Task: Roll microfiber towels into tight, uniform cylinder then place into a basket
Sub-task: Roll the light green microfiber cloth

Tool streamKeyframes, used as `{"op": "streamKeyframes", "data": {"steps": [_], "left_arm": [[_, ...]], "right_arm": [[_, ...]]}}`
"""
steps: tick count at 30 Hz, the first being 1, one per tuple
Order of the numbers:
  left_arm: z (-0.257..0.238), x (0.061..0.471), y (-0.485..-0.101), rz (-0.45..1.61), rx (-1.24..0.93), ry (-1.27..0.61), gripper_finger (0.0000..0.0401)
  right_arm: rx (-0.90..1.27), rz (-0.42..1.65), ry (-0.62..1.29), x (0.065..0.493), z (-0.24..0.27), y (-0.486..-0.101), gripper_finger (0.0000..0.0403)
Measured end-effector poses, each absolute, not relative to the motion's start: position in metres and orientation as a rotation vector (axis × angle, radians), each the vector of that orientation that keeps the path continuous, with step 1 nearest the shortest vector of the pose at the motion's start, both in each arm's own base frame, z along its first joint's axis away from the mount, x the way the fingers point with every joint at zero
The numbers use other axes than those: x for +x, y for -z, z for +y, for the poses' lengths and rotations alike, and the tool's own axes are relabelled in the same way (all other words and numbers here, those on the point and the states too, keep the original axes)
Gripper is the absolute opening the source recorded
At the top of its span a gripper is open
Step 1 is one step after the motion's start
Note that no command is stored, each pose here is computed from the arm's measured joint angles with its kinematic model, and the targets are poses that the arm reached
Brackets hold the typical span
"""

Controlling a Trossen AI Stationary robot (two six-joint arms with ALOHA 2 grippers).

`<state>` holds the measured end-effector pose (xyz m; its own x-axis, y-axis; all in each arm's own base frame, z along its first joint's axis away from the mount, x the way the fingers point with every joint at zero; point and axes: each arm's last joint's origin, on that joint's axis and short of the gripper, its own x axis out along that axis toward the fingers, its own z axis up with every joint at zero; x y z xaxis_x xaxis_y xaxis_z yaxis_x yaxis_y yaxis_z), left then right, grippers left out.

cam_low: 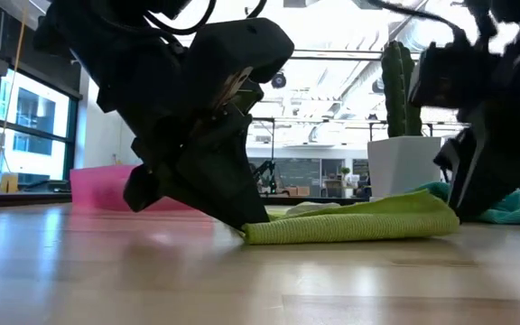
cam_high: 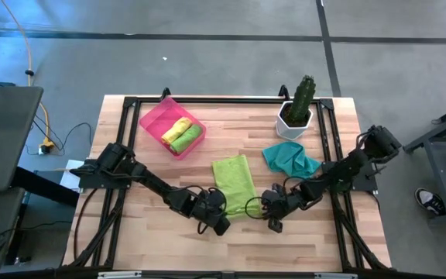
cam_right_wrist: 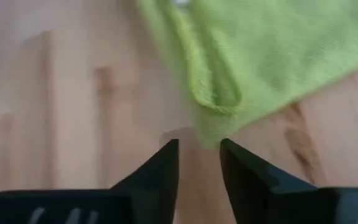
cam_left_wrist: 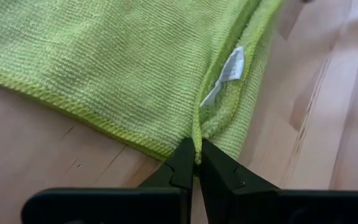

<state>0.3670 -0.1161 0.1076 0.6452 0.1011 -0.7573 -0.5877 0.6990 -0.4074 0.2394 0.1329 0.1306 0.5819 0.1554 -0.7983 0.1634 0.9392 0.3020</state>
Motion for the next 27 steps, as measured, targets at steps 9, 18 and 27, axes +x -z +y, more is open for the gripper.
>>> {"op": "streamKeyframes", "data": {"steps": [9,18,27], "left_arm": [[-0.116,0.367,-0.107,0.784,-0.685,-0.429,0.001],[-0.116,0.367,-0.107,0.785,-0.686,-0.428,0.001],[-0.116,0.367,-0.107,0.788,-0.688,-0.425,0.001]], "right_arm": [[0.046,0.815,-0.244,0.246,0.154,-0.169,0.0123],[-0.122,0.809,-0.153,0.255,0.161,-0.133,0.0103],[-0.146,0.829,-0.1,0.26,0.155,-0.122,0.0099]]}}
